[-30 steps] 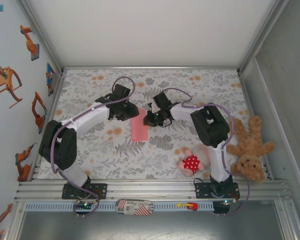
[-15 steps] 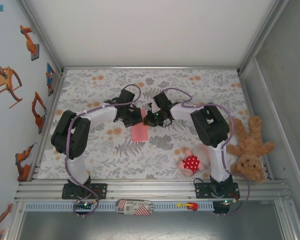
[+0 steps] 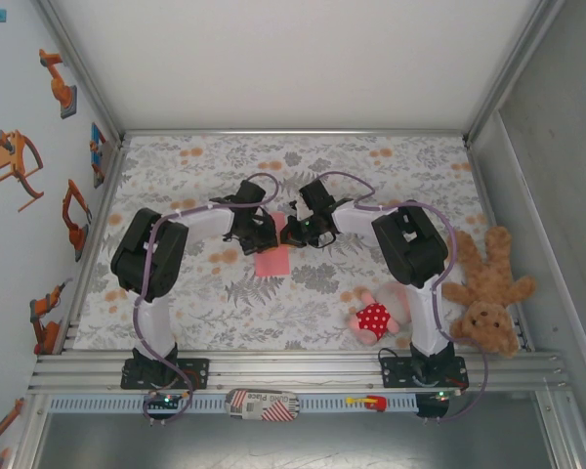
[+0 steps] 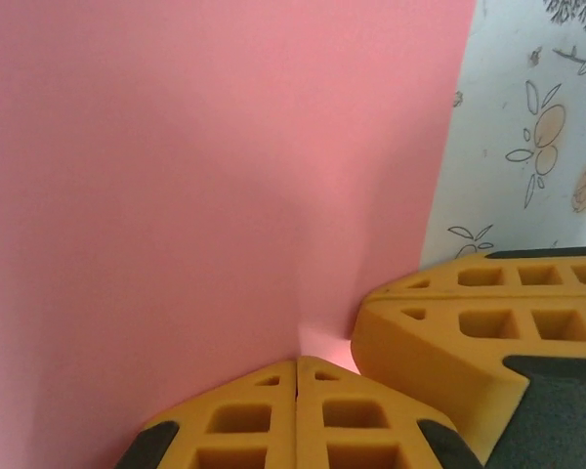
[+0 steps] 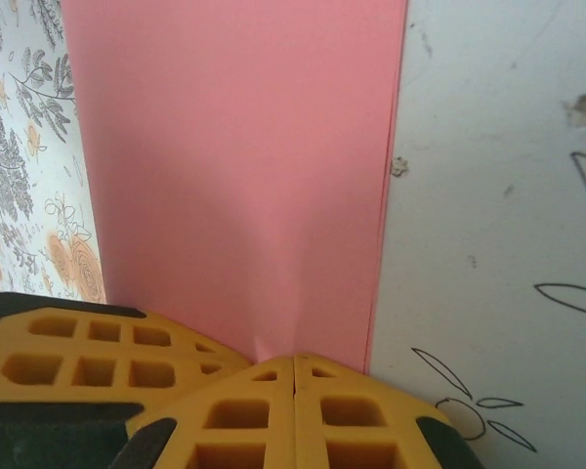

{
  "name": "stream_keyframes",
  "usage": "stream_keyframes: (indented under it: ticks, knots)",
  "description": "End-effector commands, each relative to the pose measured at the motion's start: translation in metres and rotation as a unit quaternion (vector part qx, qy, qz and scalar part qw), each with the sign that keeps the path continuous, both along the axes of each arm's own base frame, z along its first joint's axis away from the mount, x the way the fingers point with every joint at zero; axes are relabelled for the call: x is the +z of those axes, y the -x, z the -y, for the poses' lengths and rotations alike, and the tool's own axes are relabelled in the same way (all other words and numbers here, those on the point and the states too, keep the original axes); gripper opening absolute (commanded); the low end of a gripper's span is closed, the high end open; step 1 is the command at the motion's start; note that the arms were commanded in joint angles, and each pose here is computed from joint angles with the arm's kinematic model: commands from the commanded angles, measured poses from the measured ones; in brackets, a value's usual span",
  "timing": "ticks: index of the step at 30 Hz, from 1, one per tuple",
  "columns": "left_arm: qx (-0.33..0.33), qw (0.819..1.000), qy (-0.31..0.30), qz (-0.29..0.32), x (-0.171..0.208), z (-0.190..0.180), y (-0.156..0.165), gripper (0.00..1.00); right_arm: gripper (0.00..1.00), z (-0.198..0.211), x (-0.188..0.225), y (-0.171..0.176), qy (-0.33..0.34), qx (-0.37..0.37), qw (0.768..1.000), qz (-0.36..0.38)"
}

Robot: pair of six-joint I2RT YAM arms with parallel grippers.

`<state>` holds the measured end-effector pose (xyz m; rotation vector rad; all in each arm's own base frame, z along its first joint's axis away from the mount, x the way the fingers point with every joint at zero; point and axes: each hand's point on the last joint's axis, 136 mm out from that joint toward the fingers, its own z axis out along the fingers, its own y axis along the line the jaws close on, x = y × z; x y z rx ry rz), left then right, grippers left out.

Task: Fold a paper plane with a square sheet of paper (pick it up from the middle)
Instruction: First fold the square sheet of paper in half at the center of the table.

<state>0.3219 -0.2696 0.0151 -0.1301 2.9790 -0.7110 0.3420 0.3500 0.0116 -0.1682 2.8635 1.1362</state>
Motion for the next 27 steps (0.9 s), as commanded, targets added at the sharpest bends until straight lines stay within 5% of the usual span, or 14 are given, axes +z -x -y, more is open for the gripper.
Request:
stream_keyframes:
  ticks: [1, 18, 23, 27]
  knots:
    - [-0.021, 0.999, -0.029, -0.016, -0.009, -0.012, 0.005, 0.00, 0.00, 0.079, -0.107, 0.054, 0.202, -0.023, 0.973, -0.110]
    - [-0.022, 0.998, -0.039, -0.048, -0.010, -0.084, 0.029, 0.00, 0.00, 0.114, -0.121, 0.068, 0.259, -0.022, 0.957, -0.129]
    - [-0.009, 0.999, -0.030, -0.014, 0.016, -0.096, 0.018, 0.00, 0.00, 0.114, -0.123, 0.068, 0.260, -0.022, 0.957, -0.130]
    - [-0.007, 0.998, 0.046, 0.042, 0.053, -0.071, 0.001, 0.00, 0.00, 0.114, -0.122, 0.068, 0.259, -0.024, 0.957, -0.130]
